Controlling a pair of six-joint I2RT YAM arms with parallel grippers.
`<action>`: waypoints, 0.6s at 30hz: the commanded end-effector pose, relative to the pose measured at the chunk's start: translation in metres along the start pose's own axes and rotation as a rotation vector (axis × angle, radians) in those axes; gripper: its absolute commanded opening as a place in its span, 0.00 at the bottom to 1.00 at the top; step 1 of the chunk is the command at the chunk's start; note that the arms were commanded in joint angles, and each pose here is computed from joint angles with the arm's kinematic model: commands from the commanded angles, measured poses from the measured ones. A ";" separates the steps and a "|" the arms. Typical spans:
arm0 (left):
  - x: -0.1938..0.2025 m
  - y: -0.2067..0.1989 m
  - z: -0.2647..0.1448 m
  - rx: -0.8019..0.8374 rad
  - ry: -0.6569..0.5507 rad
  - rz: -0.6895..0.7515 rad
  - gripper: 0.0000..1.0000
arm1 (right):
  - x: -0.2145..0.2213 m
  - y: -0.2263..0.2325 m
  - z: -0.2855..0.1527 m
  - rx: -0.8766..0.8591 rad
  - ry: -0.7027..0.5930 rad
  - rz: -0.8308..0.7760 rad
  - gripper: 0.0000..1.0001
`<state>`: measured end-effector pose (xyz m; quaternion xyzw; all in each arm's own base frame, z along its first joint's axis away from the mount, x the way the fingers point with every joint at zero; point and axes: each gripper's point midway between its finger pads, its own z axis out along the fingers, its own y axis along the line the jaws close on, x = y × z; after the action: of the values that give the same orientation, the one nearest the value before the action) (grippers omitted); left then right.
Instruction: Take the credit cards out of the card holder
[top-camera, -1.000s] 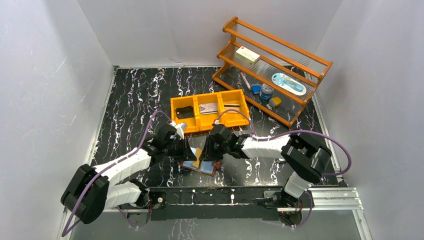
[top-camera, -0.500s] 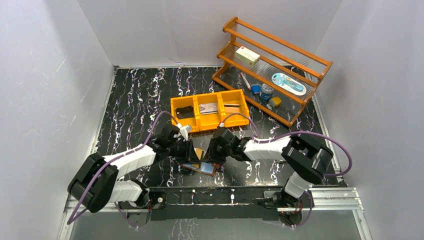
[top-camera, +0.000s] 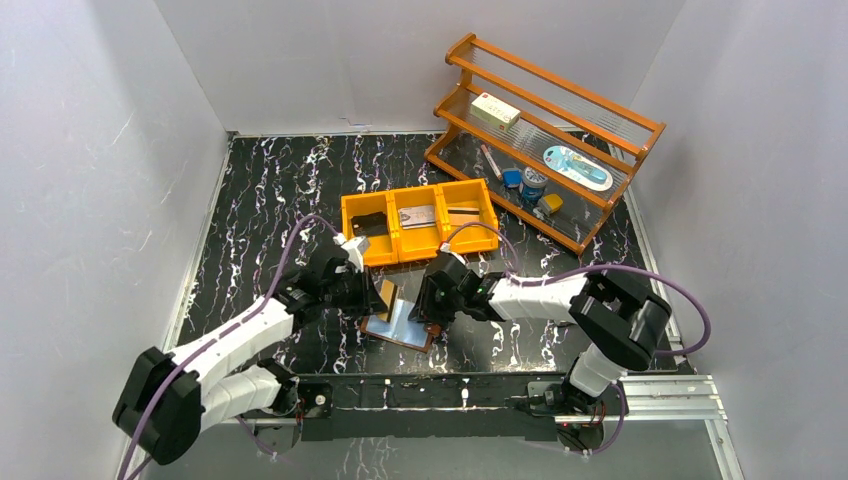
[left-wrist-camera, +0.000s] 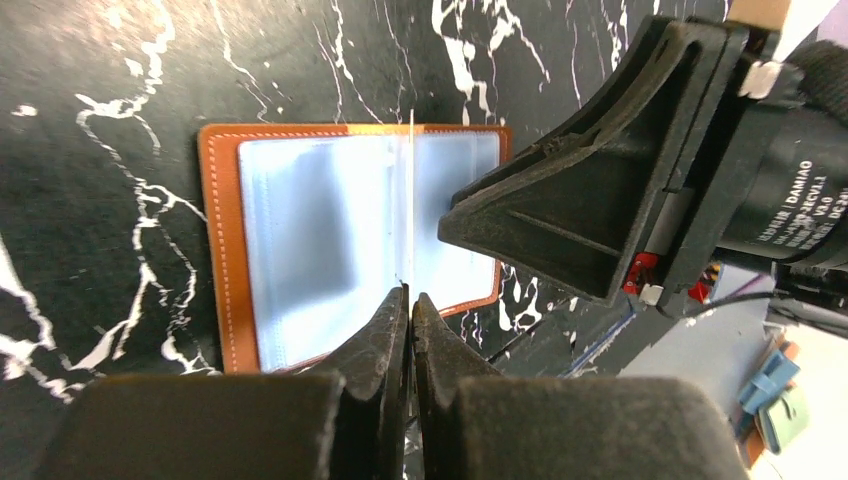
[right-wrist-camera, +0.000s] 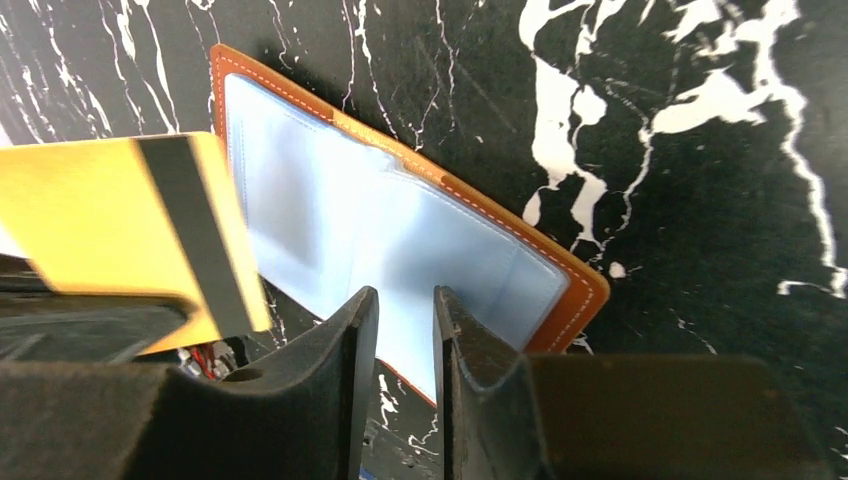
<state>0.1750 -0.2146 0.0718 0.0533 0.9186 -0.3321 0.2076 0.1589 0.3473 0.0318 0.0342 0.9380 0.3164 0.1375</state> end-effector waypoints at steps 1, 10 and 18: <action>-0.025 0.005 -0.023 -0.093 -0.120 0.018 0.00 | -0.019 0.009 -0.016 0.014 -0.068 -0.099 0.38; -0.054 0.038 -0.070 -0.343 -0.339 -0.031 0.00 | -0.019 0.081 -0.021 -0.214 0.018 -0.217 0.40; -0.052 0.046 -0.083 -0.386 -0.378 -0.040 0.00 | -0.002 0.057 0.019 -0.121 0.116 -0.167 0.41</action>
<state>0.2030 -0.1338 0.1182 -0.0562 0.9106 -0.1792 0.3681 0.1693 0.4000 0.0721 -0.0692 0.9139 0.3757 0.1374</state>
